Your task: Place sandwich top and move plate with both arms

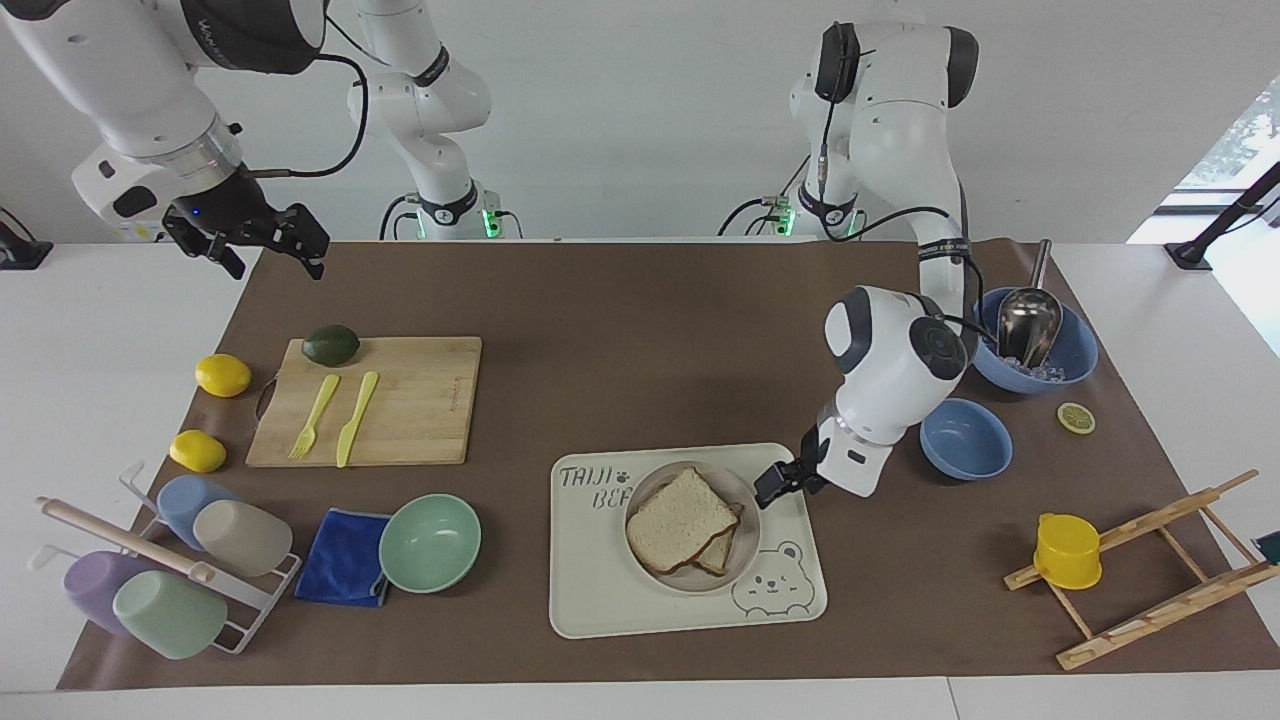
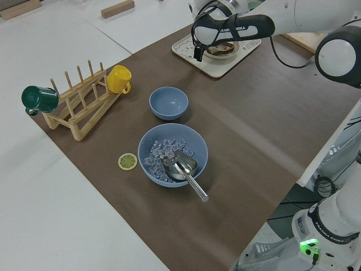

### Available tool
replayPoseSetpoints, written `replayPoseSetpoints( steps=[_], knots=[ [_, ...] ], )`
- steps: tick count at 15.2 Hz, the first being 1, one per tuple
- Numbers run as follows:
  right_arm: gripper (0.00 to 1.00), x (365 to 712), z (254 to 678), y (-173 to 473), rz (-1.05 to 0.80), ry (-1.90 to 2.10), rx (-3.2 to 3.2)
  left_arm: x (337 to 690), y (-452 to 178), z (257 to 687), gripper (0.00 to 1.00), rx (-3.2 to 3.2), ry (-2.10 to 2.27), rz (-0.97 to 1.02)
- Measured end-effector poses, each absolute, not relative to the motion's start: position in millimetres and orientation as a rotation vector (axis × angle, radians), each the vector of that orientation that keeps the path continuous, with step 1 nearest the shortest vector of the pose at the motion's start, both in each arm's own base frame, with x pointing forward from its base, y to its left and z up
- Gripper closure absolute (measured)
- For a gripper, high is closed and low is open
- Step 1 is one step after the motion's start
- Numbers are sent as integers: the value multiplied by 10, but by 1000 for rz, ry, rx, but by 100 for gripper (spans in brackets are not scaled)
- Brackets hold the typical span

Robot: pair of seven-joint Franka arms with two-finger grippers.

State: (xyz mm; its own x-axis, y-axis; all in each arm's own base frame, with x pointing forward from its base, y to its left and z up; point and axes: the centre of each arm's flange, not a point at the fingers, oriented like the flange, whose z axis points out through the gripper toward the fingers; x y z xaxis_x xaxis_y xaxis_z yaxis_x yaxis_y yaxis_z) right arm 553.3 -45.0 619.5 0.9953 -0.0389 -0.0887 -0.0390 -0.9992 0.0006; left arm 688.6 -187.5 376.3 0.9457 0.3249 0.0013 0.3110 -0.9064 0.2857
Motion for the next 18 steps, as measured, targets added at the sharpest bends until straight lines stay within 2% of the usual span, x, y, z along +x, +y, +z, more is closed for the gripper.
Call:
replayPoseSetpoints(
  steps=[3, 7, 14, 18],
  knots=[
    [0, 5533, 6195, -450, 139, 61, -3137, 6885, -1471, 4138, 0, 2837, 516, 100],
    [0, 5533, 6195, -450, 139, 61, -3137, 6747, -1246, 4538, 0, 2918, 484, 85],
    [0, 5533, 6195, -450, 139, 61, -3137, 6558, -838, 4927, 0, 3028, 481, 47],
    [0, 5533, 6195, -450, 139, 61, -3137, 6291, -269, 5446, 0, 3034, 403, 10]
  ],
)
